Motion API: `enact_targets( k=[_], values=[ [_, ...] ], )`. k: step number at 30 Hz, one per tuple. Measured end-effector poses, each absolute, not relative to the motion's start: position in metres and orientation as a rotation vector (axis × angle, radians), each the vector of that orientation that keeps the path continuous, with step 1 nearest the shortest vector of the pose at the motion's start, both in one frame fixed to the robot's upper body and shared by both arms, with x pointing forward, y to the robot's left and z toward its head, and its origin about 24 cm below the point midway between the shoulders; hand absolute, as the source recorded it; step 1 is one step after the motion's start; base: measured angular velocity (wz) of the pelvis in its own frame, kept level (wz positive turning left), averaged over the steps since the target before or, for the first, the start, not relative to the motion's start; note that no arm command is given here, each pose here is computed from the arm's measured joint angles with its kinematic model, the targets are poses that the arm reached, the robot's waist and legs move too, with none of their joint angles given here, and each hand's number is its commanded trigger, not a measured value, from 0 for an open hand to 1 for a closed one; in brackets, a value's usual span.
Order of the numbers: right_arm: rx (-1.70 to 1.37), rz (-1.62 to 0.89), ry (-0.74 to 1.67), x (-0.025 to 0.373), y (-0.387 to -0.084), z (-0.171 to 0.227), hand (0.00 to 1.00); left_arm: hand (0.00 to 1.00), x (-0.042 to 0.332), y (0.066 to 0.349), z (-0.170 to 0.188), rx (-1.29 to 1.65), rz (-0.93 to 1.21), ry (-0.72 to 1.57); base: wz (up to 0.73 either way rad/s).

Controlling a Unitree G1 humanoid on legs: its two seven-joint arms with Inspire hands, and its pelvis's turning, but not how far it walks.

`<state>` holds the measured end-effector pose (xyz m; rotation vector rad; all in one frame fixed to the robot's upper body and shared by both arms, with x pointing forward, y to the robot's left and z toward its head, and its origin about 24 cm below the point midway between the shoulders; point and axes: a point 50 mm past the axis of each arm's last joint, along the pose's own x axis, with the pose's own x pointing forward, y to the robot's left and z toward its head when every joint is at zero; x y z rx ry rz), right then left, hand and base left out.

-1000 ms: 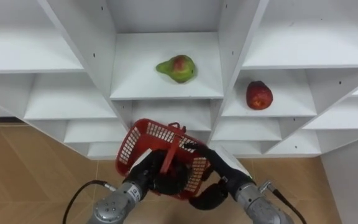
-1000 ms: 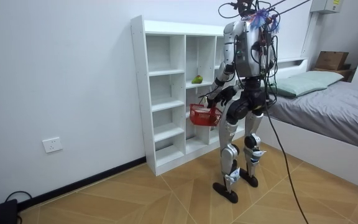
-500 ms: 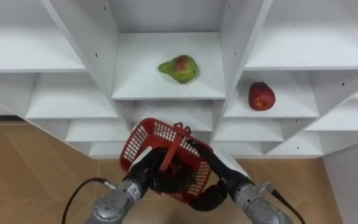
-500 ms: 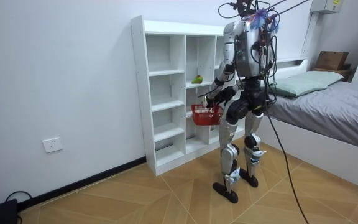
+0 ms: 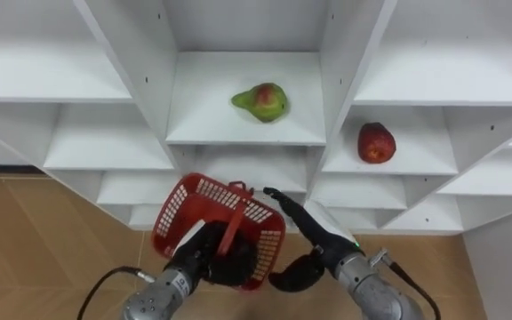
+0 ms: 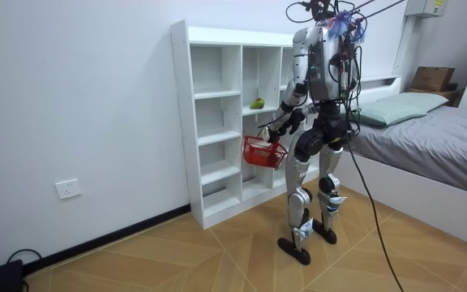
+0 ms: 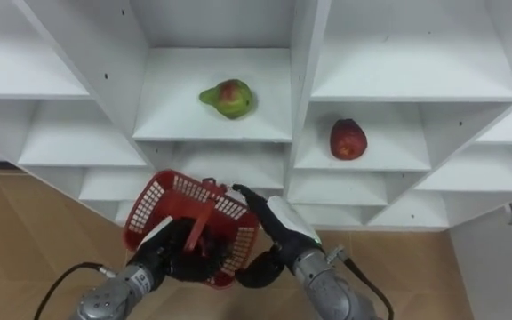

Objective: Collect fruits from the closet

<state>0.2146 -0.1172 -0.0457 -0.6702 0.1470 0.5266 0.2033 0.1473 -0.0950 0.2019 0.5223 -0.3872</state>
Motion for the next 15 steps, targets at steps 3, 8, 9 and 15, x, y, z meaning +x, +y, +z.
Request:
enact_targets(
  k=[3,8,9,15],
  values=[
    [-0.682,0.524,0.098,0.218,-0.117,-0.036,0.00,1.00,0.203,0.156,-0.095,0.211,-0.362,0.529,0.00],
    [-0.662,0.486,0.002,0.226,-0.115,-0.014,0.00,1.00,0.196,0.168,-0.100,0.200,-0.297,0.558,0.00],
    [-0.659,0.486,-0.008,0.226,-0.114,-0.012,0.00,1.00,0.195,0.168,-0.101,0.200,-0.295,0.566,0.00],
    [-0.637,0.487,-0.107,0.230,-0.108,0.010,0.00,1.00,0.183,0.171,-0.108,0.195,-0.283,0.602,0.00]
  ],
)
